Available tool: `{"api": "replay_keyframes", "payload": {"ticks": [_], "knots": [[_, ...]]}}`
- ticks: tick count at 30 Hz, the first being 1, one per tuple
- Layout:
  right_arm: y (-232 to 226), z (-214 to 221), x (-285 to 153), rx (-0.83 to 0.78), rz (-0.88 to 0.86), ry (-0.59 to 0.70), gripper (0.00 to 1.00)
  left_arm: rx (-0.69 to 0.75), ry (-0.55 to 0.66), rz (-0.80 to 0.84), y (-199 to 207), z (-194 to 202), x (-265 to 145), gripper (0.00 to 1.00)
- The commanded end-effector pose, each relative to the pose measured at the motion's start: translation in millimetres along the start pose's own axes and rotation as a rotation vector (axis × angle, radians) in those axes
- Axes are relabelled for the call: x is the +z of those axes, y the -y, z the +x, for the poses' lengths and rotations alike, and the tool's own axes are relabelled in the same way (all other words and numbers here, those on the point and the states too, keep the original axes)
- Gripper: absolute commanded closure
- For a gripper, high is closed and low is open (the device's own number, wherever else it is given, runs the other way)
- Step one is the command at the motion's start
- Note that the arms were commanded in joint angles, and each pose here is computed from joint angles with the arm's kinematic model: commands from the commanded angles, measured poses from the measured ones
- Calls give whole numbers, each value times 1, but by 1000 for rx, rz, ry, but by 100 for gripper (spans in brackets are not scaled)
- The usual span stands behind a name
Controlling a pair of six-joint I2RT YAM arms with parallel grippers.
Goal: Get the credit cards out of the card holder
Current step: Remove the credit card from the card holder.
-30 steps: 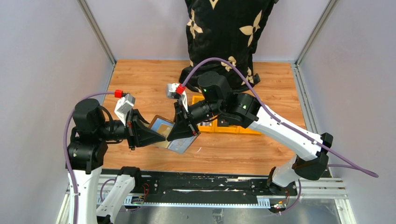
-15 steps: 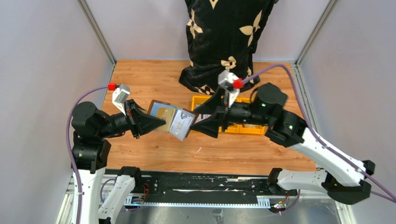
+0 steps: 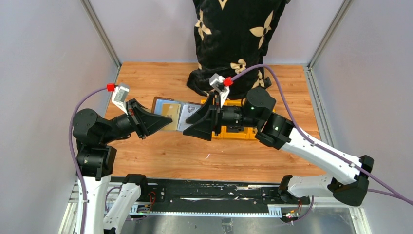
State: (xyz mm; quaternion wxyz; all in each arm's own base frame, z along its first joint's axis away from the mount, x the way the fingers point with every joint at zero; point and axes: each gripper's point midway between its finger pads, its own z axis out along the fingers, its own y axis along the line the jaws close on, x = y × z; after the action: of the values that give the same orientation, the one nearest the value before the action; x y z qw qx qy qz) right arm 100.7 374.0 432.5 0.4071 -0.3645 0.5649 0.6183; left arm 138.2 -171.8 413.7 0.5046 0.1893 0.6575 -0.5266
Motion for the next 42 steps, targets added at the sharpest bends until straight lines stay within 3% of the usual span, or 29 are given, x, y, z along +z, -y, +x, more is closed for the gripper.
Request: {"api": "replay_keyframes", "payload": {"ticks": [1,16,22,28,31,37,42], "knots": [[-8,-6,8,48,-63,24,40,-8,22,31,8,-6,0,100],[18,-3,24,161,-54,56,42,-73,1,175,44,-6,-7,100],[11,-13,32,200,-125,83,56,-87,-11,179,43,1,-8,98],[12,-11,32,230,-139,84,88,-107,-31,182,41,7,-9,86],[9,-7,29,229,-156,88,100,-125,-44,188,41,8,-9,81],[3,-1,23,222,-186,74,100,-168,-47,199,42,5,-7,70],[1,6,17,219,-193,73,100,-177,-36,210,43,1,-6,84]]}}
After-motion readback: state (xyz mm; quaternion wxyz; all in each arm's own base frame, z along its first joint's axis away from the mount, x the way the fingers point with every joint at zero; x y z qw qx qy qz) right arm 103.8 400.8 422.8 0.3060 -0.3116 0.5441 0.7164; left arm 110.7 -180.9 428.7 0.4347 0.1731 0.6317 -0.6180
